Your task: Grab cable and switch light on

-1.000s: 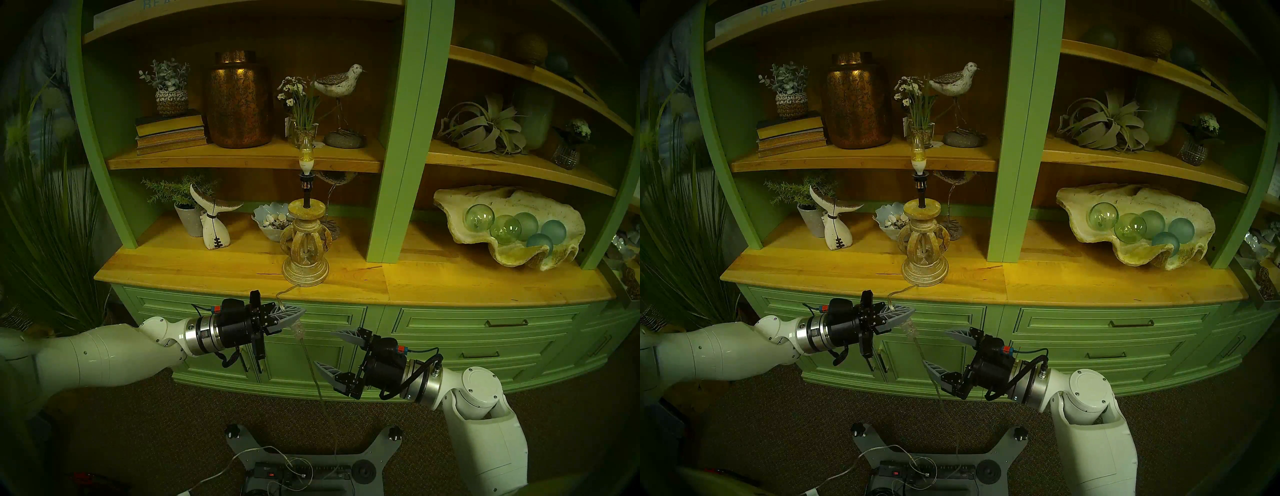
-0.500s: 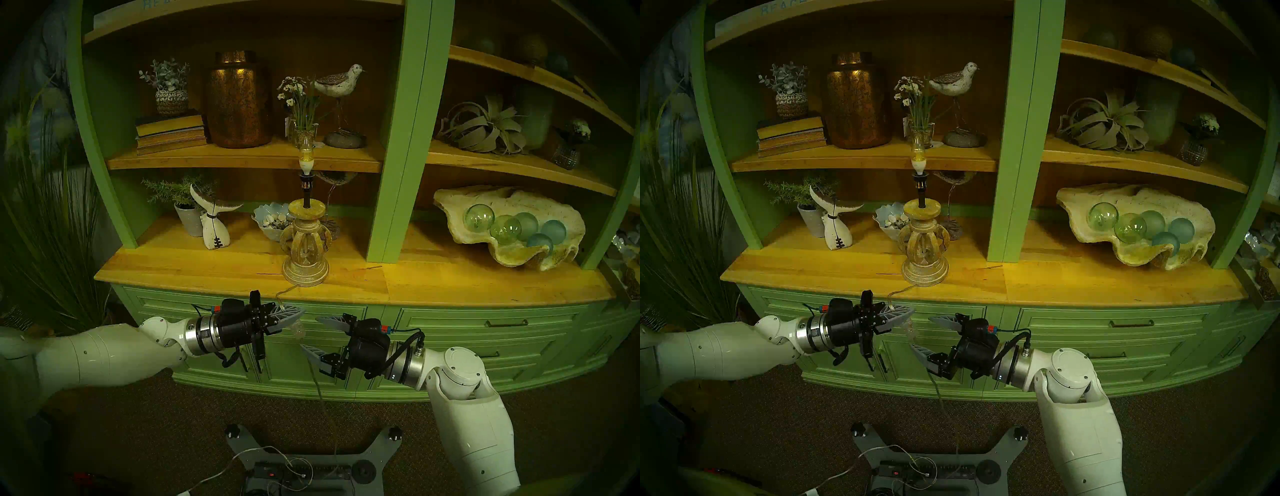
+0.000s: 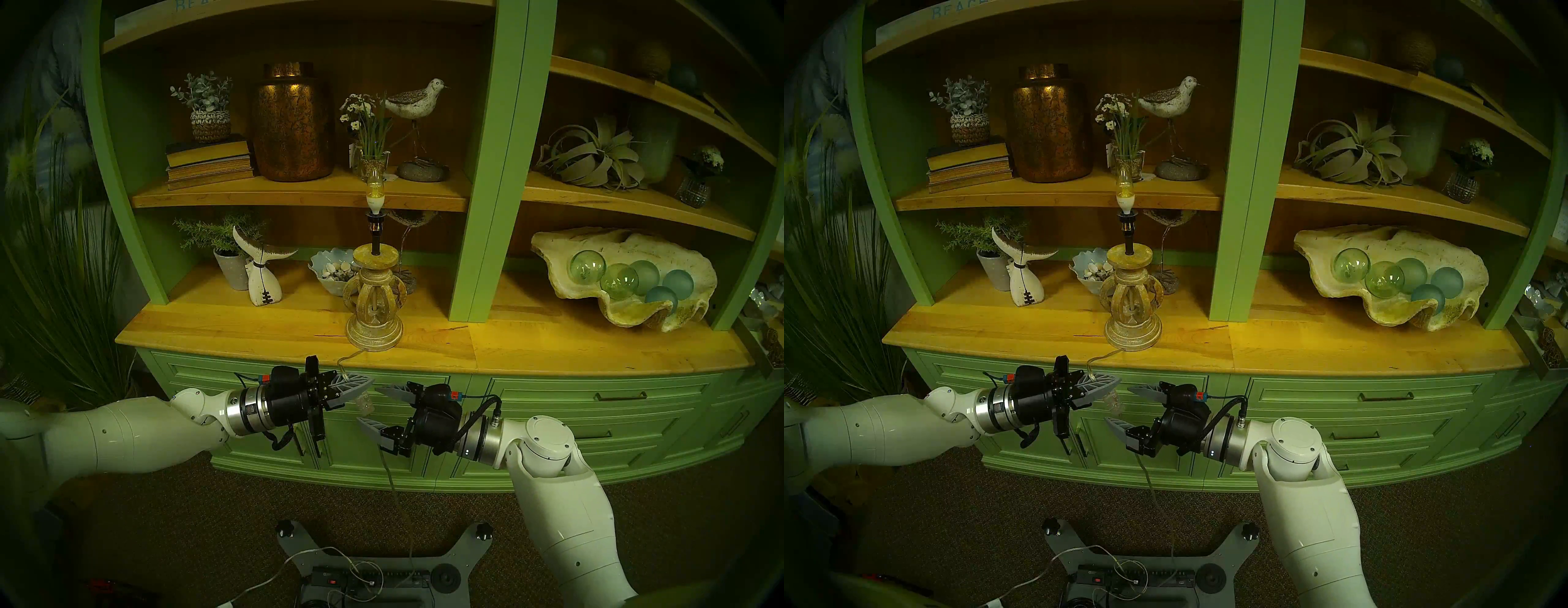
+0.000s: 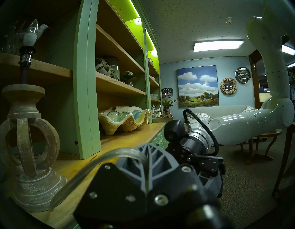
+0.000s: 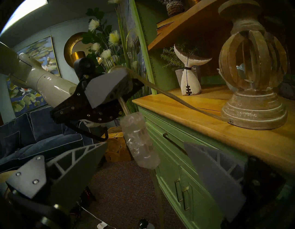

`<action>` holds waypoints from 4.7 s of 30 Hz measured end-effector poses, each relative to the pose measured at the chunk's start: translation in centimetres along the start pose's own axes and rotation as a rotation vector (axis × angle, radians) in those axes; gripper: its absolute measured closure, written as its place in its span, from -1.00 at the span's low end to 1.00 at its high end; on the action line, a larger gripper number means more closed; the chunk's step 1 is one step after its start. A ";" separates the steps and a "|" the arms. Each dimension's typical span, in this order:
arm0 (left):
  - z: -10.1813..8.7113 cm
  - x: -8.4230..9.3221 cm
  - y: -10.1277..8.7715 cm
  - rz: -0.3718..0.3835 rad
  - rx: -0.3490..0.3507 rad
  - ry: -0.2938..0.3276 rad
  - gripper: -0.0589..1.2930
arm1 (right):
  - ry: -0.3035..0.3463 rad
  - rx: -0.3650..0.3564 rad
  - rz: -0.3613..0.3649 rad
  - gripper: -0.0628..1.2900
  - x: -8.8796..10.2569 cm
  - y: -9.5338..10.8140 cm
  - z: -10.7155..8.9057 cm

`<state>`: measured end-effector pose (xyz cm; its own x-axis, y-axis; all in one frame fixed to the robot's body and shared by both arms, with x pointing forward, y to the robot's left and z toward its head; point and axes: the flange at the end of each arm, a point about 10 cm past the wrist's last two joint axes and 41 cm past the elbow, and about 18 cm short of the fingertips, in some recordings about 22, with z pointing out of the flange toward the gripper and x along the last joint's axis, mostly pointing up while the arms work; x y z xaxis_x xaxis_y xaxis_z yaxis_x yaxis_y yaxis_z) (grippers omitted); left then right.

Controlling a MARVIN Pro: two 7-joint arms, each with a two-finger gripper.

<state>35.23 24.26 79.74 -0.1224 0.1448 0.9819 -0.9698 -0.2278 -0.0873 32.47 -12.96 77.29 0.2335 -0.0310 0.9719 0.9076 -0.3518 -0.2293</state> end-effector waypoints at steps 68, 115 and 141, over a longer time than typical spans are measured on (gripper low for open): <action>-0.1 0.0 0.0 0.010 0.008 -0.008 0.94 | 0.020 0.070 -0.026 0.44 -0.5 0.1 1.6; -0.1 0.0 0.1 0.012 0.010 -0.012 0.94 | 0.040 -0.034 -0.034 -0.92 -0.8 1.8 -3.2; 0.0 -0.1 0.3 0.012 0.000 -0.017 0.94 | 0.266 -0.260 -0.143 -0.92 -4.2 -5.2 -13.3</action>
<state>34.92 24.21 79.59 -0.1301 0.1260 0.9835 -0.9683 -0.2295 -0.0987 22.08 -23.44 75.11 -0.0180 -0.1936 0.9809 0.7980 -0.5939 -0.1025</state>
